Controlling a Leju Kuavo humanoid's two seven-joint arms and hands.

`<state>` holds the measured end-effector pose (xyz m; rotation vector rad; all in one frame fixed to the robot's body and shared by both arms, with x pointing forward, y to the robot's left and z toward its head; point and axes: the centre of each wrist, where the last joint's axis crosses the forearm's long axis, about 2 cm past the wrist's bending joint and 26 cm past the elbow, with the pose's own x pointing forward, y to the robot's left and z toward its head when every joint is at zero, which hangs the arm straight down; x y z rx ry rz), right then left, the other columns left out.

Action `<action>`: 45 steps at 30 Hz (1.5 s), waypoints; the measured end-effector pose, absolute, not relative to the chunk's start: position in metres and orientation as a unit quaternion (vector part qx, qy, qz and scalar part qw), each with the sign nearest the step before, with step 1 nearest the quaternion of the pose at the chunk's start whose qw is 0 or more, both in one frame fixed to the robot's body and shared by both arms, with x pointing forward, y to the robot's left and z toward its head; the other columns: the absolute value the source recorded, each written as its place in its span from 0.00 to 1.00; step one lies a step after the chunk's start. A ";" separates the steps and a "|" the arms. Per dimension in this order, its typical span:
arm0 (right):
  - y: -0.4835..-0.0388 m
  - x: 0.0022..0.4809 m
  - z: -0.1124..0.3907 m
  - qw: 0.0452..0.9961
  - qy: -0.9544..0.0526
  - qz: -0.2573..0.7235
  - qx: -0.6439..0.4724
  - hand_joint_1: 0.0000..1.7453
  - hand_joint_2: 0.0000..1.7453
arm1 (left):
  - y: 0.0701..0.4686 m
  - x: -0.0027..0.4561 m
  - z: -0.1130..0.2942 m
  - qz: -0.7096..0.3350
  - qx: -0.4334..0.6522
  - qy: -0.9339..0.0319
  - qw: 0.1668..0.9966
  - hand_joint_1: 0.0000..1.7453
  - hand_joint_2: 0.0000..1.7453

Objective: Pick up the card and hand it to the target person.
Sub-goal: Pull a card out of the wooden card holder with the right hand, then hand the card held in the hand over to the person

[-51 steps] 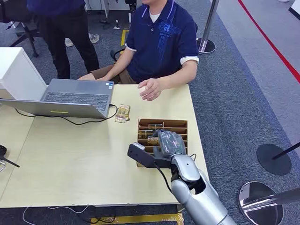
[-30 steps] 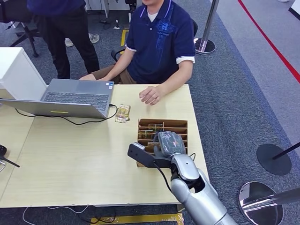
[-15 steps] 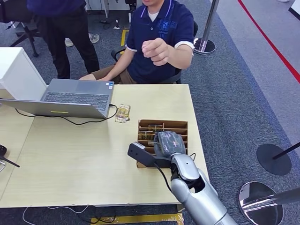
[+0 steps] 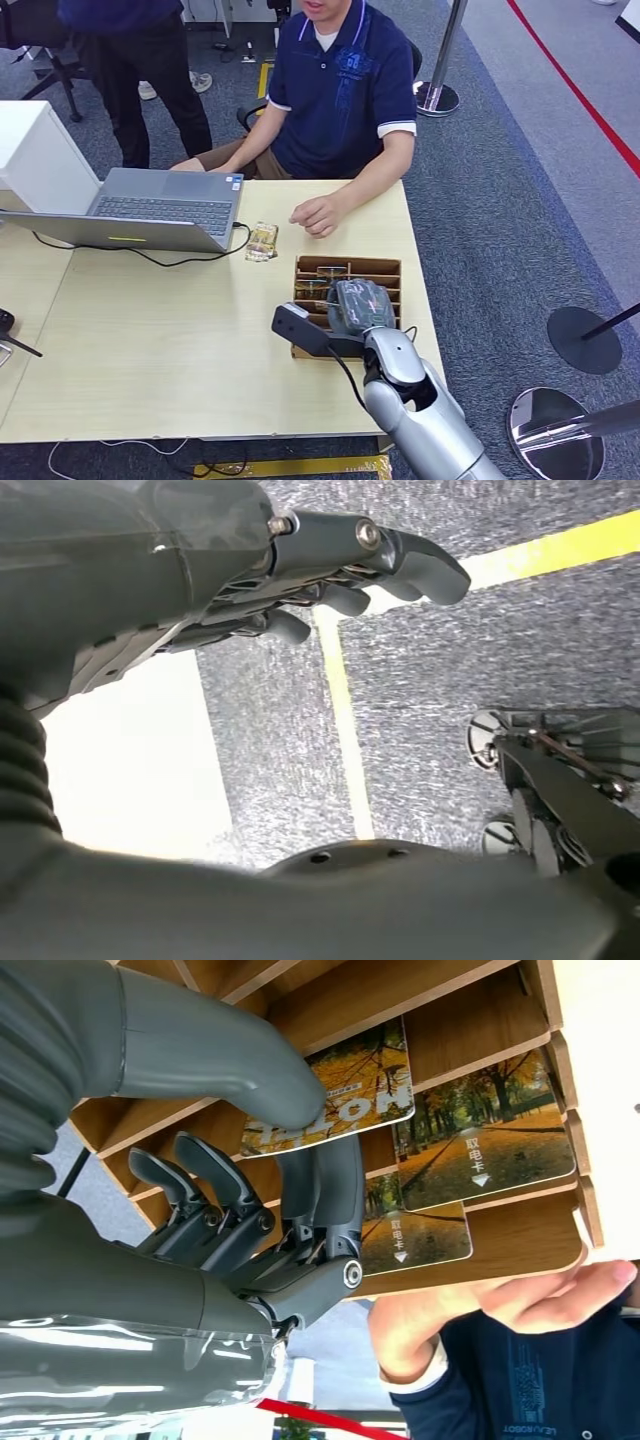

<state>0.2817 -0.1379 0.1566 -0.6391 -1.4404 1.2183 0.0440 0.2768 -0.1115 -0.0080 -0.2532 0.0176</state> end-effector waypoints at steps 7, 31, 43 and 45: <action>-0.137 0.282 0.157 0.544 -0.608 0.513 -0.268 0.93 1.00 | 0.277 0.044 -0.112 0.009 -0.004 -0.129 0.992 0.00 1.00; -0.143 0.272 0.200 0.484 -0.697 0.465 -0.253 0.93 1.00 | 0.277 0.042 -0.112 0.010 -0.004 -0.119 0.993 0.00 1.00; -0.156 0.273 0.232 0.444 -0.746 0.430 -0.248 0.93 1.00 | 0.277 0.042 -0.112 0.010 -0.005 -0.118 0.993 0.00 1.00; -0.157 0.274 0.235 0.440 -0.750 0.428 -0.246 0.93 1.00 | 0.277 0.042 -0.112 0.010 -0.005 -0.118 0.993 0.00 1.00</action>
